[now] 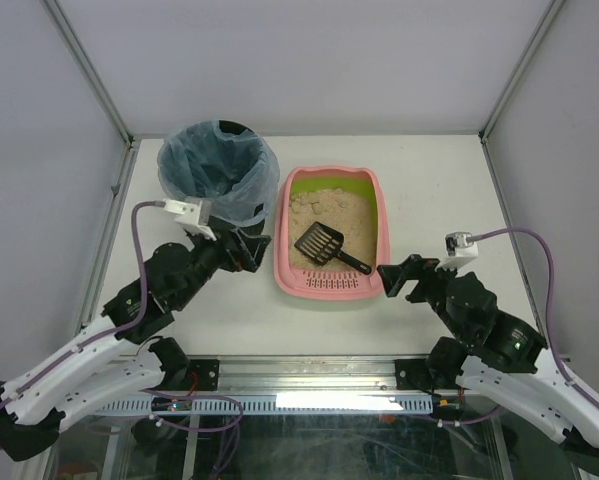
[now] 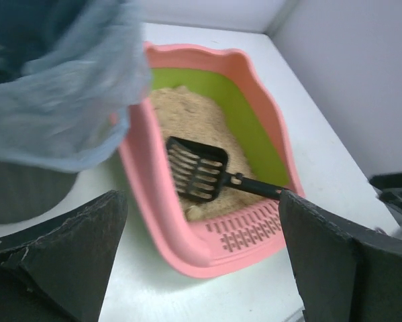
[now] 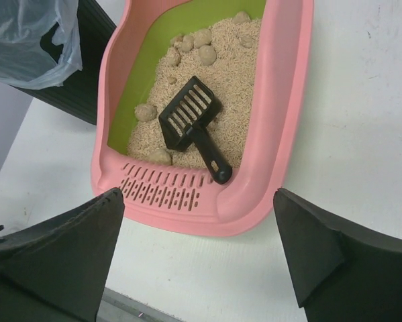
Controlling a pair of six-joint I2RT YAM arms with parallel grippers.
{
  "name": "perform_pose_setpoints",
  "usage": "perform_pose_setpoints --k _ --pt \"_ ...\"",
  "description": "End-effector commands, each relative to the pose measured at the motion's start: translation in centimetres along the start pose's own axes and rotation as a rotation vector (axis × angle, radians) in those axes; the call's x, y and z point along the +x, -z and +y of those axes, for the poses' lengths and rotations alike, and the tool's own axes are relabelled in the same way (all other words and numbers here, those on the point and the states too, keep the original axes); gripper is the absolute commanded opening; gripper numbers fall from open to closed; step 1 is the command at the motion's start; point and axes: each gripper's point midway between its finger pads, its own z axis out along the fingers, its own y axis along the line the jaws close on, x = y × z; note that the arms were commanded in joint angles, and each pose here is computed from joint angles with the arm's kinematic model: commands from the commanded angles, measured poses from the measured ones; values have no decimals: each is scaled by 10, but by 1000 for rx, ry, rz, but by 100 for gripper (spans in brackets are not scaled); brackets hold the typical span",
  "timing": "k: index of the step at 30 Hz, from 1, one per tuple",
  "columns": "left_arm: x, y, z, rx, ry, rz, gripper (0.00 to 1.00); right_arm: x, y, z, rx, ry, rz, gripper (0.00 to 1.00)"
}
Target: Clean the litter box
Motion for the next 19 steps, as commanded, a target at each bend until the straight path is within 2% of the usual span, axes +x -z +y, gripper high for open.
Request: perform_pose_setpoints --k 1,9,19 --pt "-1 34 60 -298 53 -46 99 -21 6 8 -45 -7 -77 99" --pt "-24 86 90 -416 141 -158 99 -20 2 0 9 0 -75 100" --pt "-24 95 97 -437 123 -166 99 -19 0 0 7 22 -76 100"
